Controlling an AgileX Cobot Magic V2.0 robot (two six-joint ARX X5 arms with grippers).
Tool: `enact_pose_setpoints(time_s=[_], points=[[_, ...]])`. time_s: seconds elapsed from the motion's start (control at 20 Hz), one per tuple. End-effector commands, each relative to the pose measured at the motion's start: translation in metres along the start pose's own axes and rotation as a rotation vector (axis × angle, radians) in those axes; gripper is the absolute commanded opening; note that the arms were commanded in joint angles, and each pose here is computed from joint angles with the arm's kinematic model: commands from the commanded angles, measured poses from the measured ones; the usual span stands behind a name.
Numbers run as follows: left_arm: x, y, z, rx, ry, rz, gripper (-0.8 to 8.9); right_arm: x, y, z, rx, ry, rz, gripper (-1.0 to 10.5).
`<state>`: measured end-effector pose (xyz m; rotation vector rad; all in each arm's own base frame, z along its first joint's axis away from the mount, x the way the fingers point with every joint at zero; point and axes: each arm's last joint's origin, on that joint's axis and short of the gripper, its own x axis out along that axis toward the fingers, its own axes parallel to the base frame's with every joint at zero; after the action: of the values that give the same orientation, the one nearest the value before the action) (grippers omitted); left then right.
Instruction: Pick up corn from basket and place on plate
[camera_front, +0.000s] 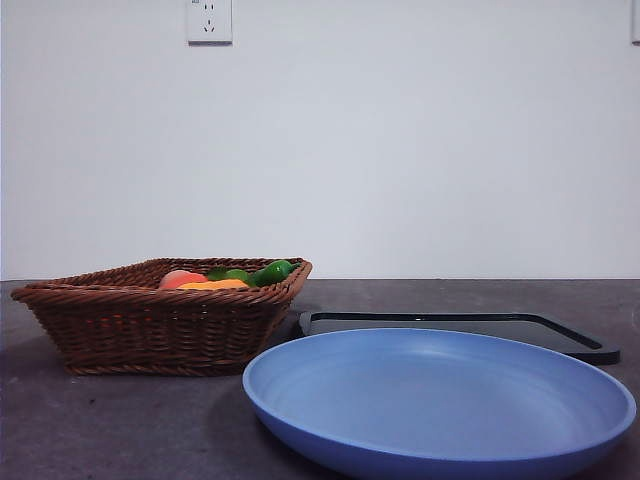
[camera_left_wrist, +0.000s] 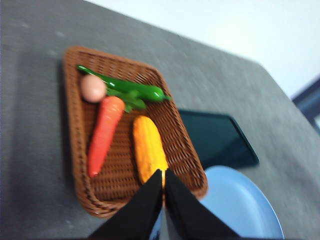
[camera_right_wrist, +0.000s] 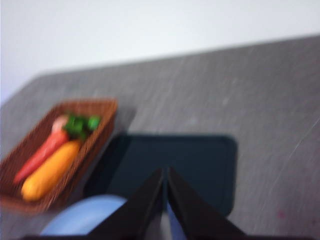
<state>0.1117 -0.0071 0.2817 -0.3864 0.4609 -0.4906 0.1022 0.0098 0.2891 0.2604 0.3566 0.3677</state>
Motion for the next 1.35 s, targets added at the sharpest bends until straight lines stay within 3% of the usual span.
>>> enact_pose_setpoints(time_s=[0.05, 0.5, 0.75, 0.85, 0.9, 1.0, 1.35], points=[[0.001, -0.008, 0.011, 0.094, 0.039, -0.042, 0.07, 0.003, 0.003, 0.012, -0.091, 0.101, 0.037, 0.0], [0.021, -0.022, 0.009, 0.168, 0.22, -0.171, 0.07, 0.022, 0.016, 0.022, -0.149, 0.345, 0.147, 0.0], [0.025, -0.022, 0.01, 0.181, 0.224, -0.185, 0.23, 0.03, 0.018, 0.02, -0.145, 0.387, 0.174, 0.1], [0.025, -0.023, 0.012, 0.186, 0.207, -0.188, 1.69, 0.032, 0.017, 0.02, -0.139, 0.391, 0.172, 1.6], [0.026, -0.023, 0.012, 0.184, 0.202, -0.189, 2.94, 0.032, 0.017, 0.02, -0.132, 0.392, 0.17, 2.5], [0.026, -0.023, 0.013, 0.179, 0.203, -0.188, 4.31, 0.033, 0.017, 0.02, -0.123, 0.397, 0.169, 2.9], [0.026, -0.023, 0.013, 0.159, 0.206, -0.186, 4.3, 0.064, 0.01, 0.011, -0.048, 0.541, 0.159, 2.9]])
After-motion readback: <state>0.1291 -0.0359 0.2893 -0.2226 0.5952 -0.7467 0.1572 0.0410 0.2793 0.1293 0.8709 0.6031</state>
